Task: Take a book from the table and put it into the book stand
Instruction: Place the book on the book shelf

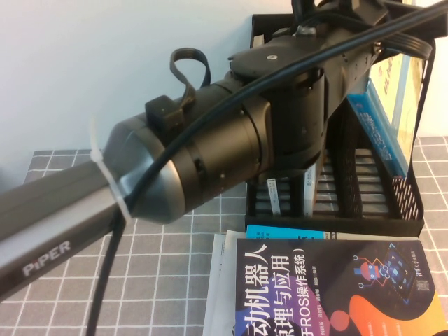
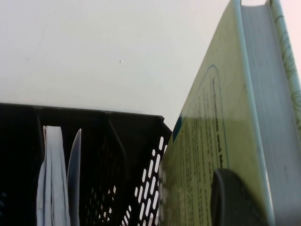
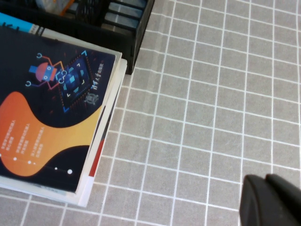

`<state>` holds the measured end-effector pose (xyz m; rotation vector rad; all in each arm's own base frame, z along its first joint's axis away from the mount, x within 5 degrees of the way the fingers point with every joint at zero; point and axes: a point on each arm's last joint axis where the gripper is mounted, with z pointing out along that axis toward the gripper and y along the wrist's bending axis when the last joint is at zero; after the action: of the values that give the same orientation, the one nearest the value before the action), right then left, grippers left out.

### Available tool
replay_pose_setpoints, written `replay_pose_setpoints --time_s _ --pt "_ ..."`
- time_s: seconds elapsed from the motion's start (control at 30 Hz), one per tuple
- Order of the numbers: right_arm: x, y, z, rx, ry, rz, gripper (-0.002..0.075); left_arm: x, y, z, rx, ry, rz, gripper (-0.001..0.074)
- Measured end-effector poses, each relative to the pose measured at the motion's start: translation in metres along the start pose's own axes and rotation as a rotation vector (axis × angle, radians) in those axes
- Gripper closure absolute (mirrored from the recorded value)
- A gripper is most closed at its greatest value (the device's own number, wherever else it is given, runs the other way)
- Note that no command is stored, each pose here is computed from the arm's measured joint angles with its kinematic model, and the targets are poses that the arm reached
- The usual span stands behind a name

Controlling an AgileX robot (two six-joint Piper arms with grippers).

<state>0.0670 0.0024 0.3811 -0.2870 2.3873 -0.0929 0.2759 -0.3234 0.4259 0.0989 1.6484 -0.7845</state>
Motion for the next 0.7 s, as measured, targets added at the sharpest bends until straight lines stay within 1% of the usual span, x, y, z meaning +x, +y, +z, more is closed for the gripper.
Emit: replay_pose_setpoints --time_s 0.2,0.4,0.5,0.63,0.7 --pt "-0.002 0.000 0.000 0.001 -0.018 -0.004 0.0729 0.011 0.001 0.010 -0.014 0.014 -0.006 0.0540" --pt "-0.002 0.000 0.000 0.001 -0.018 -0.006 0.0729 0.013 0.006 0.014 -0.062 0.006 -0.014 0.0542" --pt "-0.002 0.000 0.000 0.001 -0.018 -0.006 0.0729 0.012 0.009 0.013 -0.093 -0.002 0.002 0.0542" --pt "-0.002 0.001 0.000 -0.013 -0.018 -0.002 0.0729 0.011 0.009 0.013 -0.098 -0.002 0.039 0.0543" --pt "-0.002 0.002 0.000 -0.020 -0.023 0.000 0.0729 0.017 0.012 0.014 -0.114 0.012 0.069 0.0543"
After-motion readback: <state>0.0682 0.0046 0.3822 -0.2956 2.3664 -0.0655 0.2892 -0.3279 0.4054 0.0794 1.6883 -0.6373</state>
